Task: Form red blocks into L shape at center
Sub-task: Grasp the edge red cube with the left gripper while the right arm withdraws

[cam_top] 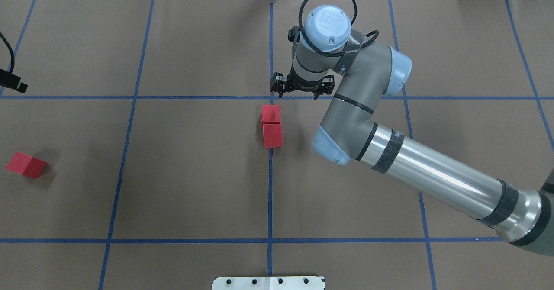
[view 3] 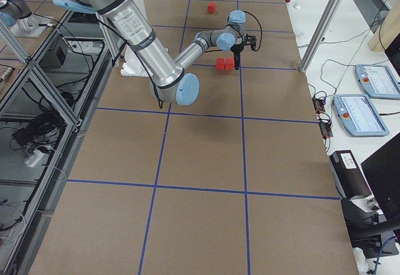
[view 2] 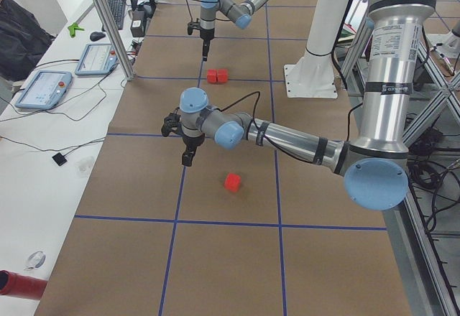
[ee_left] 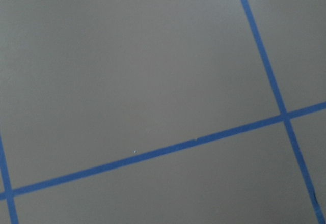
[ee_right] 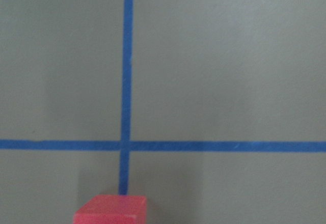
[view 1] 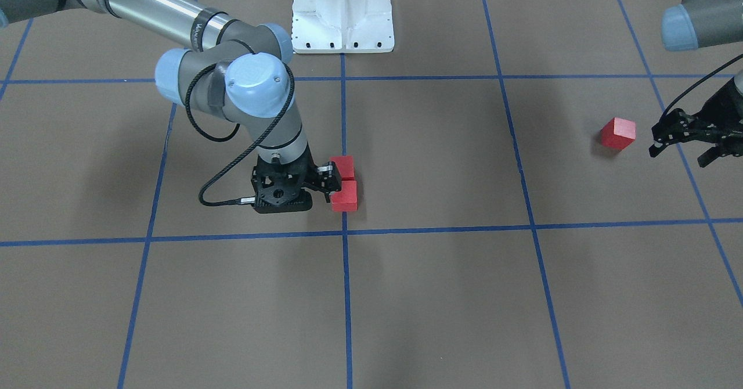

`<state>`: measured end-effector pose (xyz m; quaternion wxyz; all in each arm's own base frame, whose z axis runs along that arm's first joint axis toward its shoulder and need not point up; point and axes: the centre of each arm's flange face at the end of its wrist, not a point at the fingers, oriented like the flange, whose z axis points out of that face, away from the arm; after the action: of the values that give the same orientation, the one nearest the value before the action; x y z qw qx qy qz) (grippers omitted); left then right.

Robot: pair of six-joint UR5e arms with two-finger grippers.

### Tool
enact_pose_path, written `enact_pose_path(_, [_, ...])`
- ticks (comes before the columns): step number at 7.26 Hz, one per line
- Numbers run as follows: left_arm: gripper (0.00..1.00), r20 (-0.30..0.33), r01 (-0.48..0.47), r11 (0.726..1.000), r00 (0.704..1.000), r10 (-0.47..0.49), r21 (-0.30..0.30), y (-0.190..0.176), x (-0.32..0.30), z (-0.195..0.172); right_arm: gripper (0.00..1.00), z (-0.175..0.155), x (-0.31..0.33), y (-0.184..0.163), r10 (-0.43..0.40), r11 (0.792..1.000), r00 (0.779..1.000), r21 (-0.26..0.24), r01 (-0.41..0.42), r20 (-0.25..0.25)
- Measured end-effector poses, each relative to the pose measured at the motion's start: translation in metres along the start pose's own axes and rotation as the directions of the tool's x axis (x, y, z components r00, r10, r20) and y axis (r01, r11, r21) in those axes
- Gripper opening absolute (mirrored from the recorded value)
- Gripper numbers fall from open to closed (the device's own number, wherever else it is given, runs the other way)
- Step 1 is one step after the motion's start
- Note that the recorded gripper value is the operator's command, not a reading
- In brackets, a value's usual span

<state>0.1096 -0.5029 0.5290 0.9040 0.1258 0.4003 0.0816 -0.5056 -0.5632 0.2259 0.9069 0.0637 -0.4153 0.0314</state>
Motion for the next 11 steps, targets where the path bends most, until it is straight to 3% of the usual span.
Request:
enact_pose_path(2, [1.0, -0.002, 0.014, 0.999, 1.0, -0.014, 0.047, 0.056, -0.014, 0.018, 0.99, -0.02, 0.052, -0.03, -0.012, 1.0, 1.0, 0.004, 0.011, 0.002])
enact_pose_path(6, [1.0, 0.059, -0.038, 0.998, 0.998, 0.035, 0.048, 0.124, 0.029, 0.084, 0.99, -0.028, 0.1, -0.05, -0.006, 1.0, 1.0, 0.005, 0.006, -0.011])
enact_pose_path(11, [1.0, 0.077, -0.061, 0.998, 0.995, 0.061, 0.003, 0.147, 0.029, 0.11, 0.99, -0.027, 0.103, -0.05, -0.004, 1.0, 1.0, 0.004, 0.004, -0.016])
